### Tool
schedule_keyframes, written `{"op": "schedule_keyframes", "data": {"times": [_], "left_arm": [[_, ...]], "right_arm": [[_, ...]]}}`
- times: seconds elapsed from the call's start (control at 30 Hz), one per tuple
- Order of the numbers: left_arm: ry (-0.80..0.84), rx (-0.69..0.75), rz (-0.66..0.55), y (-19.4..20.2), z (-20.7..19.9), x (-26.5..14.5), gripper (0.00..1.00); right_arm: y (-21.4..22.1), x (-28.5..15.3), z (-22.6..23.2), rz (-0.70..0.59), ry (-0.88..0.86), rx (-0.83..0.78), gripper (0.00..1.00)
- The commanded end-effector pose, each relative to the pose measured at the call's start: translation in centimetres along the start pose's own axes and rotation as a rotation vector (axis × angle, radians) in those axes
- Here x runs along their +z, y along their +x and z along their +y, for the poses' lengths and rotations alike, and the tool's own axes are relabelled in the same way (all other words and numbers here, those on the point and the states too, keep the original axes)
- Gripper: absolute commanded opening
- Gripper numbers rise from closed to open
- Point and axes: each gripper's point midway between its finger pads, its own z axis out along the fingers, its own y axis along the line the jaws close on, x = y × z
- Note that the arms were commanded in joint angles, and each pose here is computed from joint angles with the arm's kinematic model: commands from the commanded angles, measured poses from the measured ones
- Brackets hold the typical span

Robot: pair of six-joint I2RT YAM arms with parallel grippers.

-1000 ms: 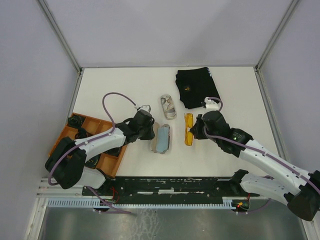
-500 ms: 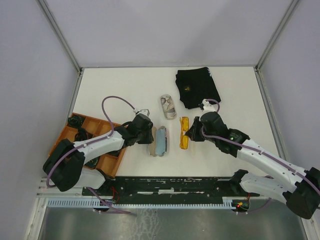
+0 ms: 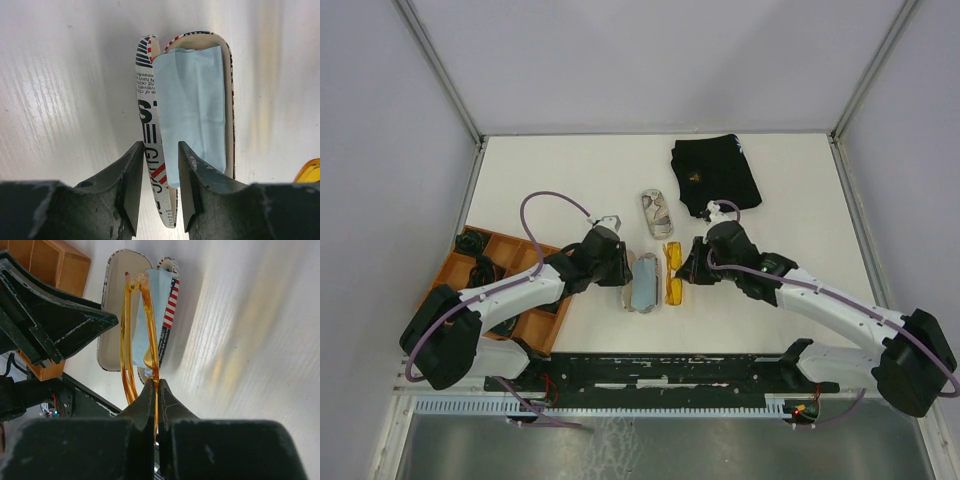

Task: Organize the sunglasses
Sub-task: Adjust the sunglasses case at the center of the board, then place the sunglasses in the sunglasses case.

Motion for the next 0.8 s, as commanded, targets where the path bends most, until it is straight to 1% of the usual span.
{"op": "schedule_keyframes", "data": {"times": [0.0, 0.33, 0.77], "left_arm": [[0.073, -0.033, -0.040, -1.1, -1.9, -0.5, 0.40], [0.091, -0.033, -0.041, -1.0, -2.4, -0.6, 0.40], [0.092, -0.032, -0.048, -1.2, -2.4, -0.7, 0.39]], "right_arm": [[-1.7, 0.5, 3.5, -0.020, -0.123, 0.017, 0.00], [-1.5, 3.4, 4.6, 0.046, -0.142, 0.069, 0.00], [-0.5, 6.3, 4.9, 0.167, -0.116, 0.062, 0.00]]}}
